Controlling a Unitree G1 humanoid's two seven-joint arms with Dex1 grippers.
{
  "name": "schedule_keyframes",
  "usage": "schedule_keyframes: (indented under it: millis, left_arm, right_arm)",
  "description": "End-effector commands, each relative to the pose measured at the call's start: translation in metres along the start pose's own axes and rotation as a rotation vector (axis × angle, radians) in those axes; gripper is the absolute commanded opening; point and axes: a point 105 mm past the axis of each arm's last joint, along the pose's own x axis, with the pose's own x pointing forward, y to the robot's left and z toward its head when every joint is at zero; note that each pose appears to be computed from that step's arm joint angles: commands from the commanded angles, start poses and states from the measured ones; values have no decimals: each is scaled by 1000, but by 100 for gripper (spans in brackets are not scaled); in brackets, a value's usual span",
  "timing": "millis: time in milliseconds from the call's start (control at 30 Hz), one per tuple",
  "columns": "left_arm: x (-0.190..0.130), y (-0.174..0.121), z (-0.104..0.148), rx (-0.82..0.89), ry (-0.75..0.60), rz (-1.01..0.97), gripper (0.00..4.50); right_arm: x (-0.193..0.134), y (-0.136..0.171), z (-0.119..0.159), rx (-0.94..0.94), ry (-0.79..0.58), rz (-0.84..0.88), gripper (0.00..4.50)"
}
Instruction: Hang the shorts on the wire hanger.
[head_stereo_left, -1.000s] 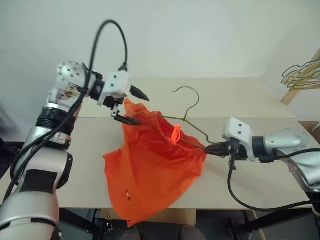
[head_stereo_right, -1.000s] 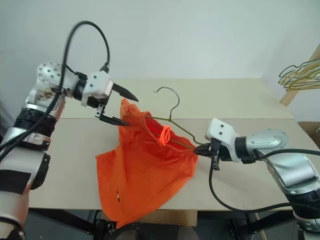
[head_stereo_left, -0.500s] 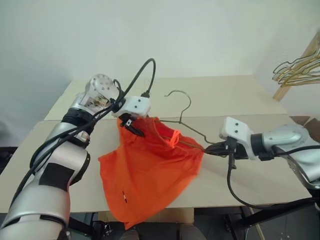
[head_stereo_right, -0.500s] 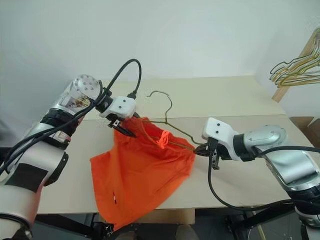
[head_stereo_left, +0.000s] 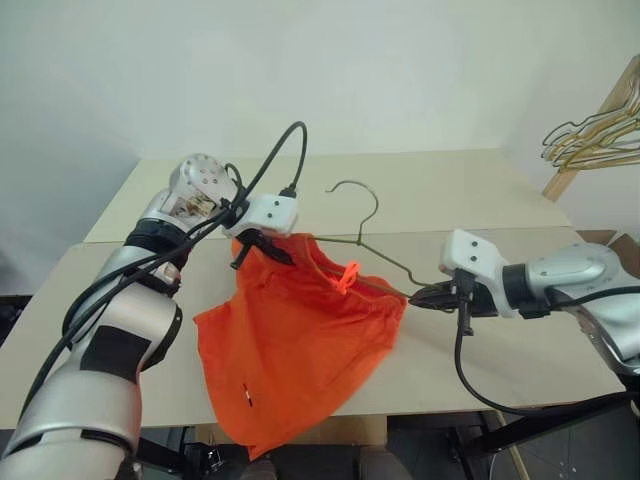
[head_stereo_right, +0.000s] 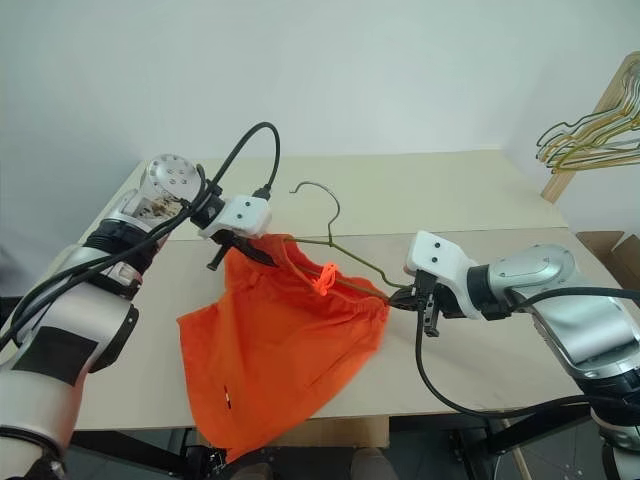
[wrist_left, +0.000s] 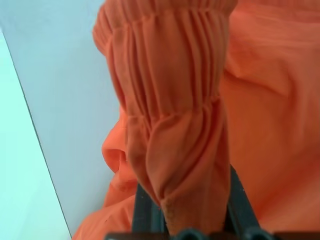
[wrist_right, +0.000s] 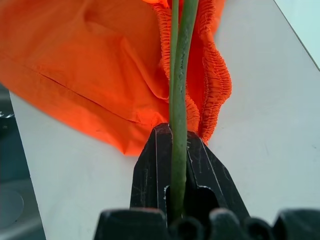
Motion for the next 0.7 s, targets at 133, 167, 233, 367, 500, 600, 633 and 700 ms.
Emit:
schedule_keyframes:
  millis: [133,167,233,367,500,600,633,700]
  left_arm:
    - [-6,4,12,3,-77,35,0]
    - [-7,4,11,-5,-78,40,0]
    - [-8,3,8,-21,-81,48,0]
    - [-8,-1,3,-42,-85,49,0]
    - [-8,-3,0,-70,-92,54,0]
    - [-9,-2,-2,-88,-97,62,0]
    - [-10,-2,-2,-95,-98,65,0]
    - [-11,-1,-2,-103,-99,71,0]
  right_arm:
    - [-20,-8,6,-56,-7,-113,185]
    - [-24,-11,1,-31,-3,-141,222]
    - [-33,-13,-6,11,-6,-189,287]
    - [-48,-16,-16,75,-19,-274,429]
    - [-76,-27,-24,161,-67,-415,448]
    - [-94,-29,-36,220,-94,-499,448]
    - [-96,-23,-42,241,-99,-497,448]
    - [-96,-8,-51,279,-114,-465,448]
